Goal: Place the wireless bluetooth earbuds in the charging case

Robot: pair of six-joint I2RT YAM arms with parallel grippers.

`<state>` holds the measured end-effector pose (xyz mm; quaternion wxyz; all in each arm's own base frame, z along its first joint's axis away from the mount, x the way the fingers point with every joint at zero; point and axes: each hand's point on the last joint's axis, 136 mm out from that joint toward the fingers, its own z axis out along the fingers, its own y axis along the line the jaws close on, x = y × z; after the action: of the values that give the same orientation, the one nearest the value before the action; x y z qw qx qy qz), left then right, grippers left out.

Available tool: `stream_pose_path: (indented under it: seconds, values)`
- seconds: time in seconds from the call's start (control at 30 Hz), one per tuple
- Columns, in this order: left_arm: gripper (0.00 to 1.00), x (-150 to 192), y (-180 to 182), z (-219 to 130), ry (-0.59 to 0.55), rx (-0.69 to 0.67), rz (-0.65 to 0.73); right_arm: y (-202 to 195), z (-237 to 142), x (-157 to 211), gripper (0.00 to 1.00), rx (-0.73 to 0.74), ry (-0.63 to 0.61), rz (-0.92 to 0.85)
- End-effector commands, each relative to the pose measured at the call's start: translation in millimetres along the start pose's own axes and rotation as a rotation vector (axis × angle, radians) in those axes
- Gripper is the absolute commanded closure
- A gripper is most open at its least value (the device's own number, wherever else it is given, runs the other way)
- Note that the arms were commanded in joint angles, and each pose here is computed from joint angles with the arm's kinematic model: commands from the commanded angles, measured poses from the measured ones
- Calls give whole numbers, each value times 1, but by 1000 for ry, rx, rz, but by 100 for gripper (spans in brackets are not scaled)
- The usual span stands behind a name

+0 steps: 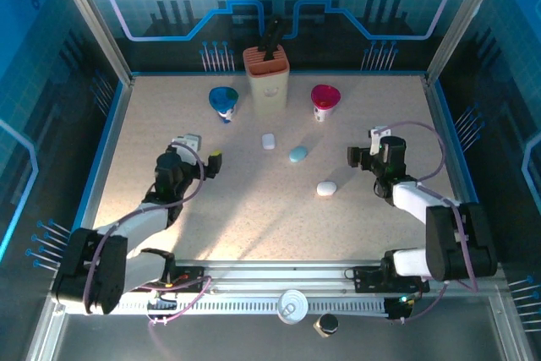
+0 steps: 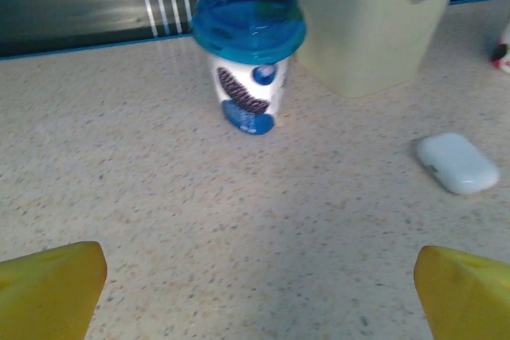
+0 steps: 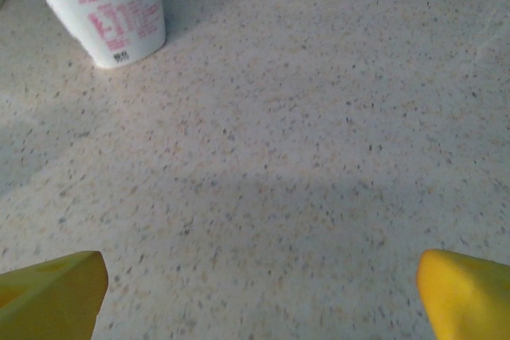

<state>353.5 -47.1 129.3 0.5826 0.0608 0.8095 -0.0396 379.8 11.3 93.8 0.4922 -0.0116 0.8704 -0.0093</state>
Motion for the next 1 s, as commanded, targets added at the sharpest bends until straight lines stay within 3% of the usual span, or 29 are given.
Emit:
stream_pose_path:
  seconds: [0.0,0.37,0.5,0.97]
  values:
    - [1,-11,15,3,-85,-36,-58,0,7,-29,0,-20,-174,-9]
    - [1,16,37,38,-78,-77,-97,18,13,-13,0,-100,-205,-68]
    - [1,20,45,49,11,-103,-129,18,14,-15,0,-91,-213,-71]
    - [1,20,47,48,4,-109,-131,18,15,-15,0,-87,-209,-75]
